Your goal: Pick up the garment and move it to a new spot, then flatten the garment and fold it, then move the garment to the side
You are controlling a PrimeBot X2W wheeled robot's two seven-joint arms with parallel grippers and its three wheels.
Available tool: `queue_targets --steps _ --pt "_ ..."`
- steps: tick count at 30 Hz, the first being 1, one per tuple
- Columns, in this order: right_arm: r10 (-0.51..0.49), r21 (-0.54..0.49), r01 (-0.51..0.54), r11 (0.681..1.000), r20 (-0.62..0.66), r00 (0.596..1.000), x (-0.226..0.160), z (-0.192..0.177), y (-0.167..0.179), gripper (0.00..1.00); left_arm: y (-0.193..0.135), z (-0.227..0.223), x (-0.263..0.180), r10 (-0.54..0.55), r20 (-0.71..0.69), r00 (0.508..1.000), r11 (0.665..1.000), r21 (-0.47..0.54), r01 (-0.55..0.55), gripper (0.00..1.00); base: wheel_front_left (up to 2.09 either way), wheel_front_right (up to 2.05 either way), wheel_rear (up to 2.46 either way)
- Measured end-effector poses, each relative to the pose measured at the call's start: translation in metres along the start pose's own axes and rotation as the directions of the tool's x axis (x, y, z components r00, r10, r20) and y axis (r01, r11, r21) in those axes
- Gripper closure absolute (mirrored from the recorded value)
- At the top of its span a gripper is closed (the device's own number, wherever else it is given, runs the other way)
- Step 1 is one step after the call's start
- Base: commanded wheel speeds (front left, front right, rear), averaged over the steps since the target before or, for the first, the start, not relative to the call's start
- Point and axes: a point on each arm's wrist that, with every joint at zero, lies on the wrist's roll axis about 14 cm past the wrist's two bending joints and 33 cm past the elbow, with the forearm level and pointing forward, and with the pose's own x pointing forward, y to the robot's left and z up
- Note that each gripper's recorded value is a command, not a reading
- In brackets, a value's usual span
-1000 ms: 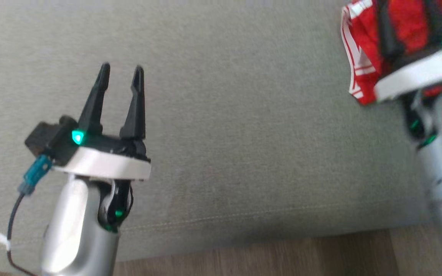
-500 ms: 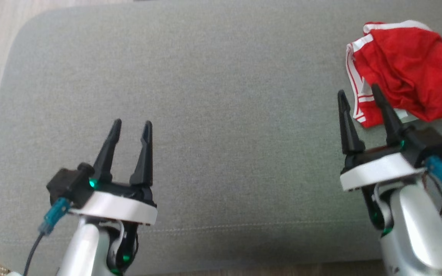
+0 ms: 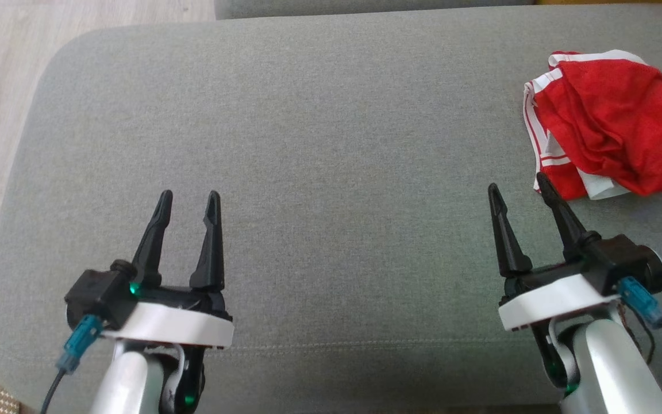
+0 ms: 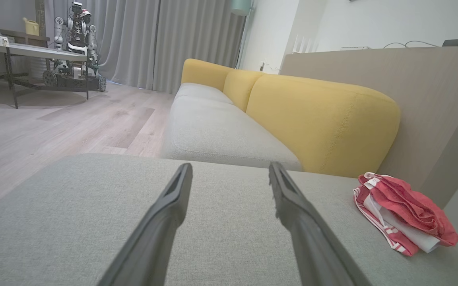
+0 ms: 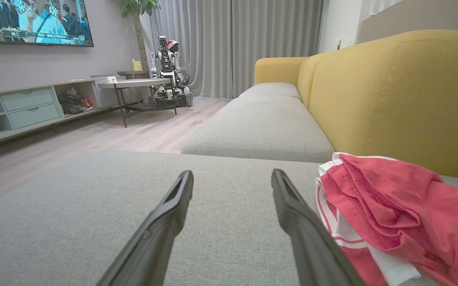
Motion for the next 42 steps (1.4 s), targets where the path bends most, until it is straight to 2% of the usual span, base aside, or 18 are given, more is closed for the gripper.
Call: queue_targets --steps 19,25,34,41,42 --pt "-0.023 0.029 0.023 0.999 0.011 1.000 -0.001 0.003 -0.006 0.00 0.000 0.012 0.006 0.024 0.043 0.999 0.998 0.051 -0.026 0.00 0.00 0.00 0.00" --pt "-0.026 0.037 0.026 0.999 0.013 1.000 -0.001 0.004 -0.007 0.00 0.005 0.013 0.006 0.044 0.045 0.998 0.999 0.014 -0.045 0.00 0.00 0.00 0.00" --pt "-0.025 0.047 0.024 0.999 0.011 1.000 0.000 0.002 -0.006 0.00 0.005 0.021 0.007 0.012 0.070 0.997 1.000 -0.027 -0.010 0.00 0.00 0.00 0.00" --pt "-0.020 0.047 0.019 0.999 0.014 1.000 0.000 0.003 -0.004 0.00 0.009 0.019 0.001 0.019 0.064 0.998 0.994 -0.106 -0.012 0.00 0.00 0.00 0.00" --pt "-0.020 0.048 0.020 0.999 0.004 1.000 0.000 0.000 -0.005 1.00 0.009 0.016 0.001 0.020 0.055 0.998 0.994 -0.108 -0.014 1.00 0.00 0.00 0.00"
